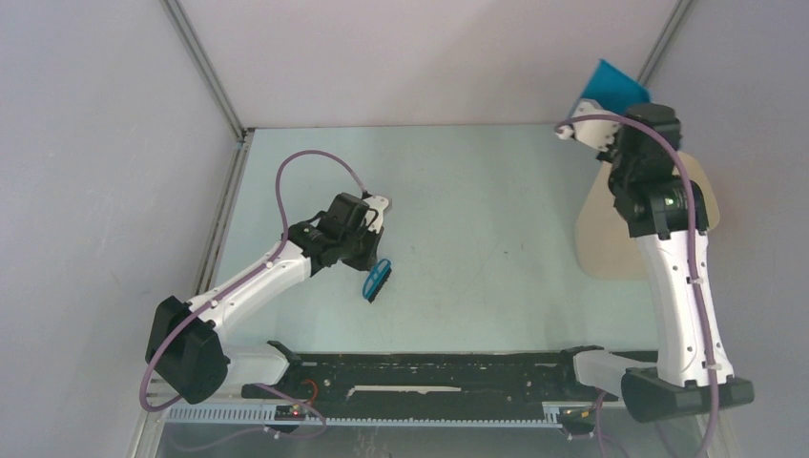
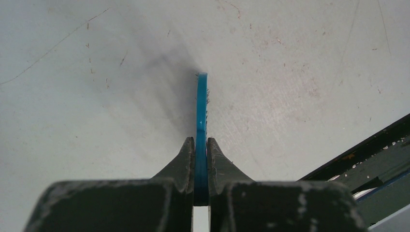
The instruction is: Sweep away the paper scraps from the table
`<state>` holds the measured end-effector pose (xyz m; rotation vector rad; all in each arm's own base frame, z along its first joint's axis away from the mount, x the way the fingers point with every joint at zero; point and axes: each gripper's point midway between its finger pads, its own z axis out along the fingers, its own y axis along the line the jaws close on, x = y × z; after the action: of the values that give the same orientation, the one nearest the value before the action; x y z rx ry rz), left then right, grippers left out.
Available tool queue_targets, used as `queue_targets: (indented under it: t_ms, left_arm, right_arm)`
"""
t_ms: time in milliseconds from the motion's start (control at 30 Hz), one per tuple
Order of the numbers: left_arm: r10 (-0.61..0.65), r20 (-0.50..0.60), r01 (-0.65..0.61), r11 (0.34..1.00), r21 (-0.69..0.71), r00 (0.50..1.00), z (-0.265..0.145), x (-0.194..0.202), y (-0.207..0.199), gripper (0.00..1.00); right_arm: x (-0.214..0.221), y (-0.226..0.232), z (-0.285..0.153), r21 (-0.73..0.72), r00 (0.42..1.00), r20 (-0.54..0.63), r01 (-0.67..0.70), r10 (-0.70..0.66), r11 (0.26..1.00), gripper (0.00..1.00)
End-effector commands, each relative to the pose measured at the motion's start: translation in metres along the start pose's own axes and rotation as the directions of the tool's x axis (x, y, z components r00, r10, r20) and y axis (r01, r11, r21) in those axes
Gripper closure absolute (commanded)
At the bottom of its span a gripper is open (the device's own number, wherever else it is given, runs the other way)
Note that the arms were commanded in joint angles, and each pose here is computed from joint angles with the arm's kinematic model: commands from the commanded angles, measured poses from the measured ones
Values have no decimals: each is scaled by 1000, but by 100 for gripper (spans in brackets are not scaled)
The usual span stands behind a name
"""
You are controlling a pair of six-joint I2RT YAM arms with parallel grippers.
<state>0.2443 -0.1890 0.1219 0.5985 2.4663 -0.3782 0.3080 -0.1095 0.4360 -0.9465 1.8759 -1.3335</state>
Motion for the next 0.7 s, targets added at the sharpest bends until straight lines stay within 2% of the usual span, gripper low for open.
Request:
queue_targets:
  t_ms: [0, 67, 133, 200, 267, 333, 400, 500, 667]
  left_arm:
    - [11, 18, -11, 1000, 3, 1000, -3, -10, 0, 99]
    - [12, 19, -12, 1000, -2, 1000, -3, -10, 0, 99]
    - [16, 19, -16, 1000, -15, 1000, -3, -10, 3, 99]
    - [21, 13, -21, 999, -27, 1000, -2, -8, 5, 99]
    - [20, 9, -20, 999, -32, 1000, -2, -8, 7, 99]
    - [17, 6, -17, 999, -28, 1000, -2, -9, 6, 99]
    - [14, 5, -13, 999, -31, 1000, -2, -9, 7, 99]
    - [4, 5, -4, 1000, -31, 1000, -1, -9, 8, 100]
    - [-28, 32, 29, 999, -24, 999, -6, -17, 4, 100]
  right_arm:
    - [-51, 56, -17, -227, 993, 105, -25, 50, 974, 87]
    - [-83, 81, -27, -311, 979, 194, 3, 60, 951, 87]
    - [-106, 115, -41, -444, 960, 263, 28, 100, 895, 87]
    - [-122, 162, -66, -633, 927, 344, 112, 149, 766, 87]
    - [-135, 201, -90, -759, 887, 401, 181, 229, 625, 86]
    - [-140, 238, -102, -832, 877, 386, 196, 288, 519, 86]
    - [-132, 277, -112, -894, 892, 345, 216, 294, 393, 86]
    - [-125, 323, -116, -923, 902, 317, 221, 294, 316, 86]
    - [-120, 381, -117, -937, 919, 294, 224, 263, 267, 86]
